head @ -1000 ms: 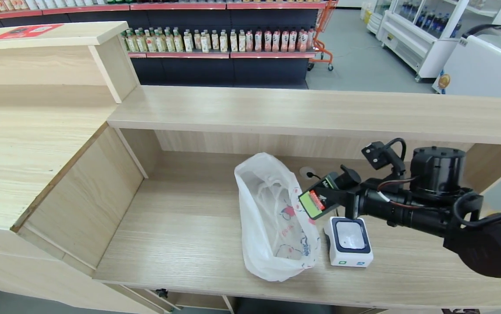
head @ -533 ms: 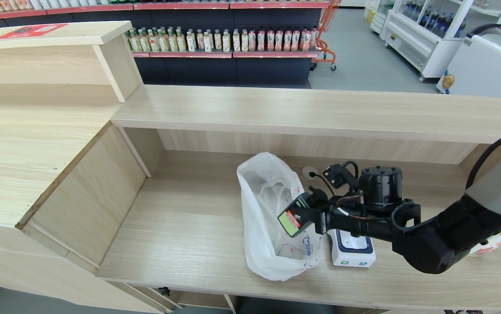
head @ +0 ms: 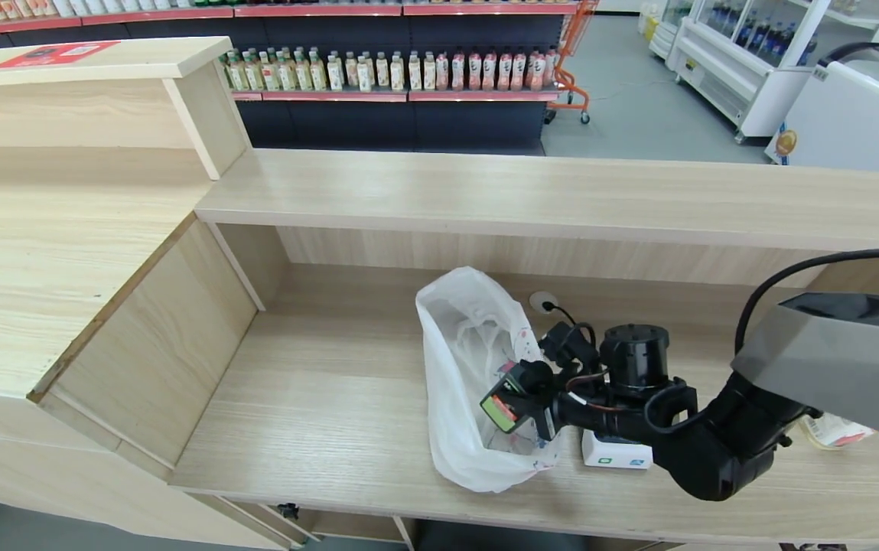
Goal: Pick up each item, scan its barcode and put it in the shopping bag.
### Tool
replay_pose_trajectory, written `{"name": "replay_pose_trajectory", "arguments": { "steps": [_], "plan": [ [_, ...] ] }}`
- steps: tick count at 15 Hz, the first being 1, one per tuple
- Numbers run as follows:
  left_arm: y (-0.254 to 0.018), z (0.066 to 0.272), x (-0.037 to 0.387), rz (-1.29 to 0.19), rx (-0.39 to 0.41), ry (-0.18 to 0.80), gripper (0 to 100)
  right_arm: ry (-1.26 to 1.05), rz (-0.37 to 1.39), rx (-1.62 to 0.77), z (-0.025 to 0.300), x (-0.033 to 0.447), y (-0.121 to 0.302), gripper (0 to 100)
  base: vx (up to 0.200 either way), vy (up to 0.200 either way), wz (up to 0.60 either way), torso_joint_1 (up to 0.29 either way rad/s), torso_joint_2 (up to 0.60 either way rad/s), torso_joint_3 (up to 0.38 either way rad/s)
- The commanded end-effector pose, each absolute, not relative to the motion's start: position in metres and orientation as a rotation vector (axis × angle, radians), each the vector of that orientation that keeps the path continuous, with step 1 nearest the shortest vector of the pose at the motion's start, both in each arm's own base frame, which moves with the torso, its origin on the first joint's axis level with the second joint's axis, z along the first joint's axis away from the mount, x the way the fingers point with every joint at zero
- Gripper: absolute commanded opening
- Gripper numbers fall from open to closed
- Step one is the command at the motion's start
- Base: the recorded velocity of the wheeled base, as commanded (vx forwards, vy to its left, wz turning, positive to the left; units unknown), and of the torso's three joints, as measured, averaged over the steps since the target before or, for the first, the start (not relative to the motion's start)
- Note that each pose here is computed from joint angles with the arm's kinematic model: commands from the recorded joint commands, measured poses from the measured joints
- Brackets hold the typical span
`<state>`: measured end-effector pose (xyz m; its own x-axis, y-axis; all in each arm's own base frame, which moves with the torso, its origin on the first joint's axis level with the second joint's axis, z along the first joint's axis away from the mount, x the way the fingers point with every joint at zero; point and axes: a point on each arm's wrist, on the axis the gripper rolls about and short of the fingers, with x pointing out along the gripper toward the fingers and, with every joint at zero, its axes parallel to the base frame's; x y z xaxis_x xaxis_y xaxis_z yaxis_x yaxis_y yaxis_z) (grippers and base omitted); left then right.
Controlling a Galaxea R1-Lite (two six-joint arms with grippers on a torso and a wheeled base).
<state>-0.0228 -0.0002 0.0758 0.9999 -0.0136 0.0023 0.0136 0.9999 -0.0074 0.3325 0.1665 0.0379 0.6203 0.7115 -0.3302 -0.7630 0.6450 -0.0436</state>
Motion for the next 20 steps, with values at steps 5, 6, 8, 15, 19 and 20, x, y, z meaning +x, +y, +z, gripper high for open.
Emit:
{"name": "replay_pose_trajectory", "arguments": {
  "steps": [5,6,8,15,19,20],
  "plan": [
    [0.000,0.076,-0.023,-0.014,-0.008,-0.001,100,0.296,0.865,-0.230,0.014,0.343,0.172,0,0.000,0.000,0.00,0.000,0.00,0.000],
    [0.000,0.076,-0.023,-0.014,-0.008,-0.001,100,0.295,0.866,-0.232,0.013,0.343,0.172,0,0.000,0.000,0.00,0.000,0.00,0.000],
    [0.000,0.076,-0.023,-0.014,-0.008,-0.001,100,0.295,0.863,-0.237,0.014,0.342,0.172,100,0.000,0.000,0.00,0.000,0.00,0.000],
    [0.000,0.076,-0.023,-0.014,-0.008,-0.001,100,0.173,0.779,-0.054,0.098,0.342,0.156,100,0.000,0.000,0.00,0.000,0.00,0.000],
    [0.000,0.076,-0.023,-0.014,-0.008,-0.001,100,0.151,0.701,-0.056,0.148,0.283,0.109,100,0.000,0.000,0.00,0.000,0.00,0.000],
    [0.000,0.076,-0.023,-0.014,-0.008,-0.001,100,0.190,0.663,-0.064,0.149,0.265,0.097,100,0.000,0.000,0.00,0.000,0.00,0.000]
  ]
}}
